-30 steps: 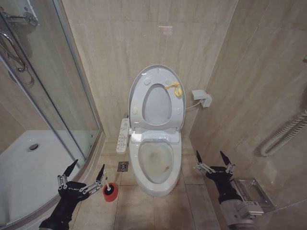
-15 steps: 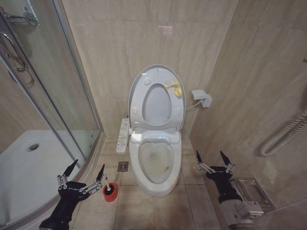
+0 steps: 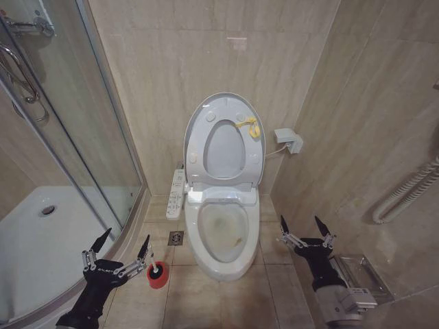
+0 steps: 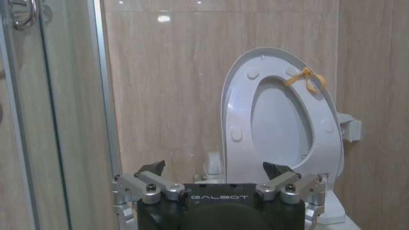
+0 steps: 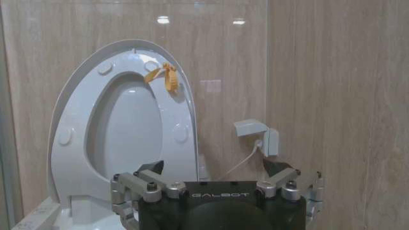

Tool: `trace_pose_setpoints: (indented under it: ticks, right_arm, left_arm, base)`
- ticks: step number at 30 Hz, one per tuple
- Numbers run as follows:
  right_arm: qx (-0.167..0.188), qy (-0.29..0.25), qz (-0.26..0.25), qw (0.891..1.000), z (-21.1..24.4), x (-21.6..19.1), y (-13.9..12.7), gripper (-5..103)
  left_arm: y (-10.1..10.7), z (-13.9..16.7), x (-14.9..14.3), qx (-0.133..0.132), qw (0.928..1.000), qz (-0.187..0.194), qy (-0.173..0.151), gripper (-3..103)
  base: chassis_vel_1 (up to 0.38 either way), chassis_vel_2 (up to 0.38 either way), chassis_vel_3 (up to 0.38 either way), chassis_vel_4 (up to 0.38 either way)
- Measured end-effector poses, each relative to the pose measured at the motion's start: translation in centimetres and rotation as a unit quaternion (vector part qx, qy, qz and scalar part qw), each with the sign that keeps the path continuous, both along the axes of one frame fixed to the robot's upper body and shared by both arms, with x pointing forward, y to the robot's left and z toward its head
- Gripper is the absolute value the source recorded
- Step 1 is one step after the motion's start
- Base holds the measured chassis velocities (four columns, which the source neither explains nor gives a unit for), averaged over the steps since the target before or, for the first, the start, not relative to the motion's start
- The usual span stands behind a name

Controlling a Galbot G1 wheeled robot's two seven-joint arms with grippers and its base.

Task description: Open the toilet lid, clean the toilet bowl with a toilet brush, close the toilet lid, and flush.

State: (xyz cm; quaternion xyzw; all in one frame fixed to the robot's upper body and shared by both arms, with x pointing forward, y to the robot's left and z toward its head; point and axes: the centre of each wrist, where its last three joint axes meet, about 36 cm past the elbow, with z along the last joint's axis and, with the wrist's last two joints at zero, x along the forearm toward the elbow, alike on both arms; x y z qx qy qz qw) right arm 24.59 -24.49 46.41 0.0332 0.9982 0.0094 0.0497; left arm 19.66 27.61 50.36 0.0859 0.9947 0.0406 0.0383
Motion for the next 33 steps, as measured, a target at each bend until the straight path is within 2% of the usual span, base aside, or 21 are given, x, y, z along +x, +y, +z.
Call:
trace_pose_setpoints:
  ticks: [33]
  right_arm:
    - [0.0,0.0,0.0,1.0,0.0,0.0,0.0,100]
  left_arm:
    - [0.0,0.0,0.0,0.0,1.0,0.0,0.0,100]
  base:
    - [0.0,0.0,0.0,0.0]
